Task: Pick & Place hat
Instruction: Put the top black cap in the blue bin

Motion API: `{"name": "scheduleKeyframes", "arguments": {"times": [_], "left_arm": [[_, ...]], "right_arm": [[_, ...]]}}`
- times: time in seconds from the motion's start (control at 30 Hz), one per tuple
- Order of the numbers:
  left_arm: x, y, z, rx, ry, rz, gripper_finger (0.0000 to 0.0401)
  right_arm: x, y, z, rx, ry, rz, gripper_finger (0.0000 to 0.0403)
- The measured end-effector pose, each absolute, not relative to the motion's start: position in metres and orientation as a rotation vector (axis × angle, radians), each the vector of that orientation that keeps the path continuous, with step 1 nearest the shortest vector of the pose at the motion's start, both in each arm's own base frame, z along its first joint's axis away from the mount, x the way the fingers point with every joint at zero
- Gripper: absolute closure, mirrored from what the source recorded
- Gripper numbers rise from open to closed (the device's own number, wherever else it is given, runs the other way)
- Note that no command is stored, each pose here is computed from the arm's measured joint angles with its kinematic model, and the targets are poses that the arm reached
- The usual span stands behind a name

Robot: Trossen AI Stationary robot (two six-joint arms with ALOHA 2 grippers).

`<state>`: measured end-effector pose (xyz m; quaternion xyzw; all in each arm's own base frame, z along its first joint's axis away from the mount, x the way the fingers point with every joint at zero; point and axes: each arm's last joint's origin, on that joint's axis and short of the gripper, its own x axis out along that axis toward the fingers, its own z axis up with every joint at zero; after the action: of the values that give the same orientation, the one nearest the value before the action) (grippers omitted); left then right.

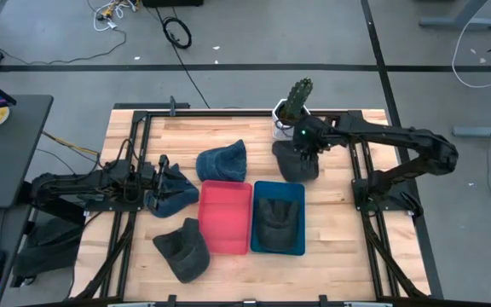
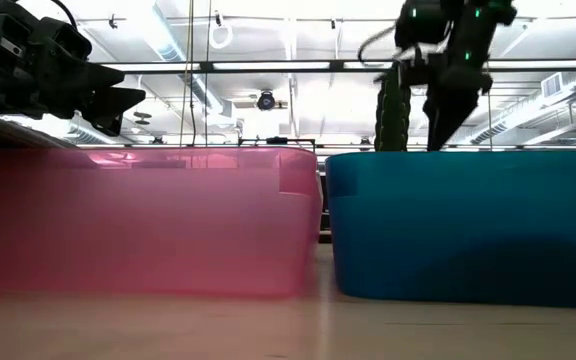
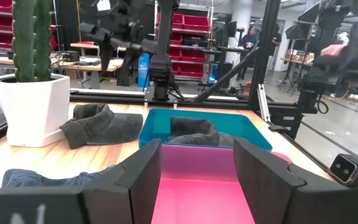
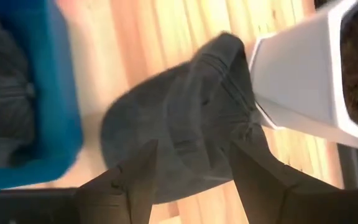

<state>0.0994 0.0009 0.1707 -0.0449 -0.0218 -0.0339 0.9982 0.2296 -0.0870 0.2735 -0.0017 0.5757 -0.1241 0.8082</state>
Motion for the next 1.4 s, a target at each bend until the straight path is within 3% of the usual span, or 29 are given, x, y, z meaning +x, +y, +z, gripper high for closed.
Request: {"name": "scheduleKeyframes", "arguments": {"times": [0.27,0.73,1.07,1.23,1.4], "left_arm": [[0.099,0.001,0.171,-0.09,-0.044,-0.068,0.0197],[0.099,0.001,0.171,-0.09,-0.043,-0.068,0.0197],[0.099,0.001,0.171,-0.09,-0.044,-0.068,0.0197],[0.099,0.001,0.171,-0.09,-0.044,-0.068,0.0197],[0.099,0.001,0.171,-0.09,-0.043,-0.068,0.0197]], "right_arm": [[0.222,-0.114,0.246,0.042,1.2,-0.278,0.0204],[0.235,-0.134,0.19,0.091,1.361,-0.178,0.0204],[0.24,-0.136,0.188,0.078,1.33,-0.164,0.0205],[0.24,-0.136,0.188,0.092,1.327,-0.153,0.0226],[0.239,-0.134,0.187,0.106,1.337,-0.144,0.0276]]}}
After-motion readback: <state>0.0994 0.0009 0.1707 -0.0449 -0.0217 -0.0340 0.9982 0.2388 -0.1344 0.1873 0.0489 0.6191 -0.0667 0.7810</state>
